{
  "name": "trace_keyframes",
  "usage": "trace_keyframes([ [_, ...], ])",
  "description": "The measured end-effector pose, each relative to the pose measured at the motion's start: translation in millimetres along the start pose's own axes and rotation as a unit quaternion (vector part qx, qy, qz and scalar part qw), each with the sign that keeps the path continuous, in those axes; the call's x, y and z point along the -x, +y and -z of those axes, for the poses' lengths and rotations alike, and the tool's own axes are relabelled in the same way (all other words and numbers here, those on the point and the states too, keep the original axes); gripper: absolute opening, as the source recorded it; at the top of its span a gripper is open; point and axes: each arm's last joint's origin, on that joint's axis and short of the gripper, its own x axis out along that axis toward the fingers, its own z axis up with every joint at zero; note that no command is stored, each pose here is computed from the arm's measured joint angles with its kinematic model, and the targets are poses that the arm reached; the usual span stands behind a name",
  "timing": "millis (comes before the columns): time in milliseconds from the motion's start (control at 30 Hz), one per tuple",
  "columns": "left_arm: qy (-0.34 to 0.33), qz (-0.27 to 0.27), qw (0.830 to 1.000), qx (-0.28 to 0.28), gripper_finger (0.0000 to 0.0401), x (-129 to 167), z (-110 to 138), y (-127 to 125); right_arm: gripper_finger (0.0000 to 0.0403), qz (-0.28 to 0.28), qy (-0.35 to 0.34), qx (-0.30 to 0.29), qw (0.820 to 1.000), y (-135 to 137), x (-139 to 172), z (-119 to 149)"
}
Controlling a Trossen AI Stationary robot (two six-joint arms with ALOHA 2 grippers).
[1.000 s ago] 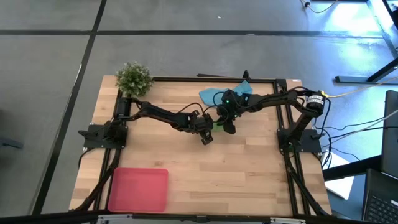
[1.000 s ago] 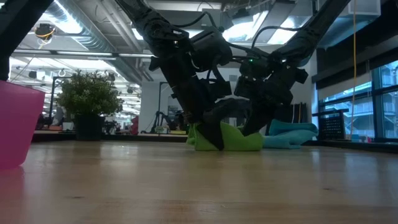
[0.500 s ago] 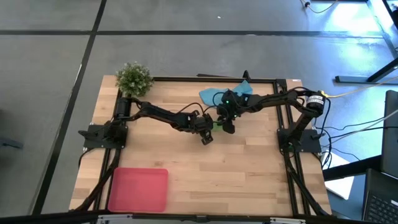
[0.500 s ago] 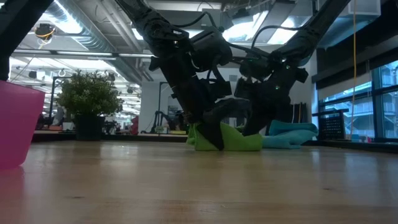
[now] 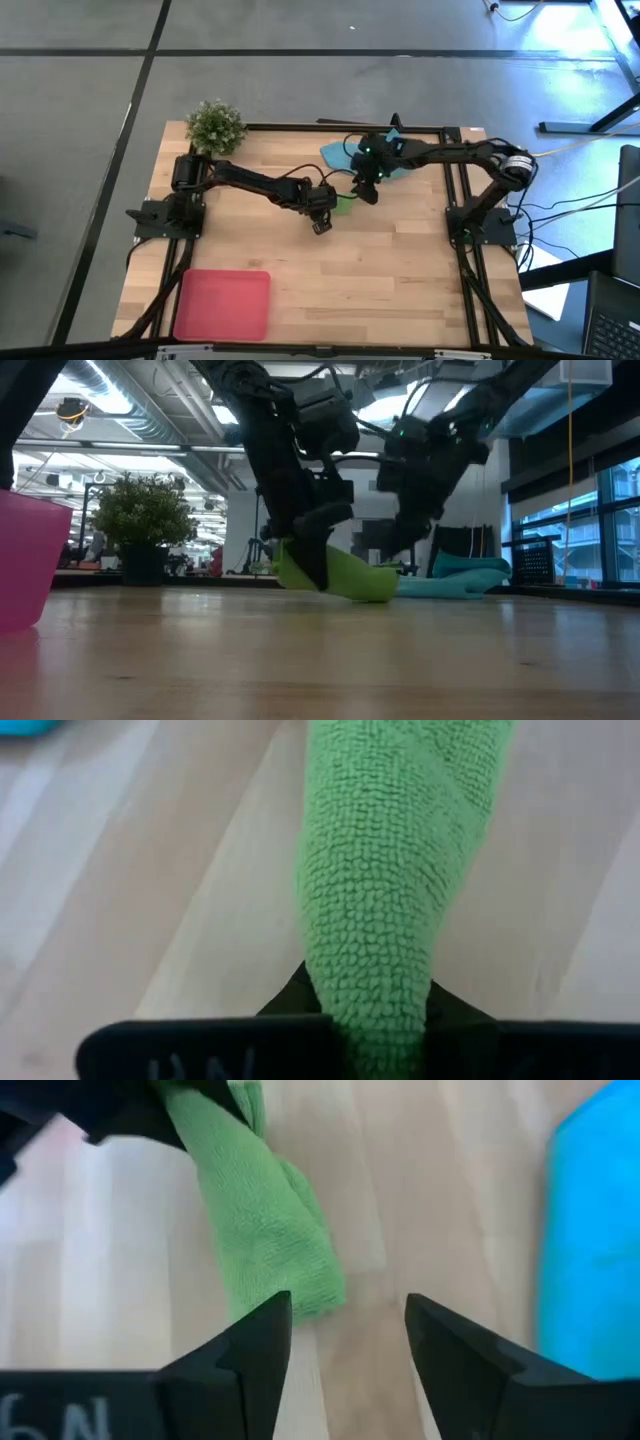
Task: Roll microfiber towels into tight, uniform cylinder then place into a basket
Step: Put the folded microfiber green towel into the bin
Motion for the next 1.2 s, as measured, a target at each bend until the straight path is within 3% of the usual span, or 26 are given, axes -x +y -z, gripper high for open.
trace_keyframes([
  [200, 0.008, -0.008, 1.0, 0.004, 0.0017, 32.2, 0.0, 3.7, 0.02, 0.03, -0.042, 0.008, 0.999, 8.5, 41.4, -11.1],
  [600, -0.015, 0.005, 1.0, 0.023, 0.0017, 134.3, 11.4, 9.9, 0.02, 0.041, -0.118, 0.035, 0.992, 33.7, 106.6, -9.2],
  [967, 0.004, 0.007, 0.999, 0.033, 0.0017, 201.0, 51.4, 3.8, 0.02, 0.037, -0.144, 0.033, 0.988, 41.0, 120.2, -8.5],
  [1200, 0.01, 0.04, 0.998, 0.048, 0.0017, 226.4, 77.6, -16.6, 0.02, 0.033, -0.144, 0.035, 0.988, 42.7, 119.7, -8.7],
])
